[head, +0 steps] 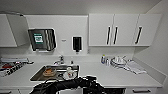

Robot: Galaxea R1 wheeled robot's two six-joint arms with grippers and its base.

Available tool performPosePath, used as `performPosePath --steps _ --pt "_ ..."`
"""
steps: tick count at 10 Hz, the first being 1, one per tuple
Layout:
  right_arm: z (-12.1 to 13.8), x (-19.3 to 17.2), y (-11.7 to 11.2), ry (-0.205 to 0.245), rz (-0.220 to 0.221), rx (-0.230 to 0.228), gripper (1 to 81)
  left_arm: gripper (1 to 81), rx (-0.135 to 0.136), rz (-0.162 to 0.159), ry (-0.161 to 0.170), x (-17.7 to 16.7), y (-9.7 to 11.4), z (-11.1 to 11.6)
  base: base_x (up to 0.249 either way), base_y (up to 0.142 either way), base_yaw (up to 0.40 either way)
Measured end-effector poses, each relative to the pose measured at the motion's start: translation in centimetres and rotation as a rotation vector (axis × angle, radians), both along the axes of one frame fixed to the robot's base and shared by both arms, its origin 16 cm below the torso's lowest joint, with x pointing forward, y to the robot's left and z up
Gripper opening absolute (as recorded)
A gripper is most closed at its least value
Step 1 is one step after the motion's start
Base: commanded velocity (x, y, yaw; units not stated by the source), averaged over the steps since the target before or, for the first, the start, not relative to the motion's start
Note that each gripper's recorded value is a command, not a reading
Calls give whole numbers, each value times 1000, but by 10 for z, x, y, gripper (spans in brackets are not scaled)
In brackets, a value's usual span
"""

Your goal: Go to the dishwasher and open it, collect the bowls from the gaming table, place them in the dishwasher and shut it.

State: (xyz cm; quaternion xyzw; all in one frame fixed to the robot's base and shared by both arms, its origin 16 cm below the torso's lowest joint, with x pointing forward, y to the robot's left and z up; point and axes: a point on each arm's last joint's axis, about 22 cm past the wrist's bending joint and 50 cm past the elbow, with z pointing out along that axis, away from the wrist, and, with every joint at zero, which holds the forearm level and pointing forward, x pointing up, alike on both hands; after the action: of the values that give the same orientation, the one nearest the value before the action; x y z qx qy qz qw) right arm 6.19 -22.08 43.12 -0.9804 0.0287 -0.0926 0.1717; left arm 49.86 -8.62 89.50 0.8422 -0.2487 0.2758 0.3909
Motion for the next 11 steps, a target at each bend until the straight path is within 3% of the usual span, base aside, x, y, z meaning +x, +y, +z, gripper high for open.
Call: performPosePath --steps 2,4,7,8,10,11 --pt "0 0 0 0 0 -1 10 811 7 3 12 -3 4 -7 0 0 0" --pt "0 0 -1 0 1 -1 10 811 17 5 47 -14 9 -26 0 0 0" --pt "0 -1 -1 1 1 -2 10 811 34 25 75 -20 33 -47 0 0 0" --pt "0 0 -3 -1 0 -3 10 811 32 16 87 -30 40 -52 0 0 0" --pt "1 3 -14 -15 -4 -7 10 811 28 -4 97 -53 68 -57 0 0 0" --pt "3 6 -23 -28 -8 -6 10 811 50 15 118 -64 98 -76 0 0 0"
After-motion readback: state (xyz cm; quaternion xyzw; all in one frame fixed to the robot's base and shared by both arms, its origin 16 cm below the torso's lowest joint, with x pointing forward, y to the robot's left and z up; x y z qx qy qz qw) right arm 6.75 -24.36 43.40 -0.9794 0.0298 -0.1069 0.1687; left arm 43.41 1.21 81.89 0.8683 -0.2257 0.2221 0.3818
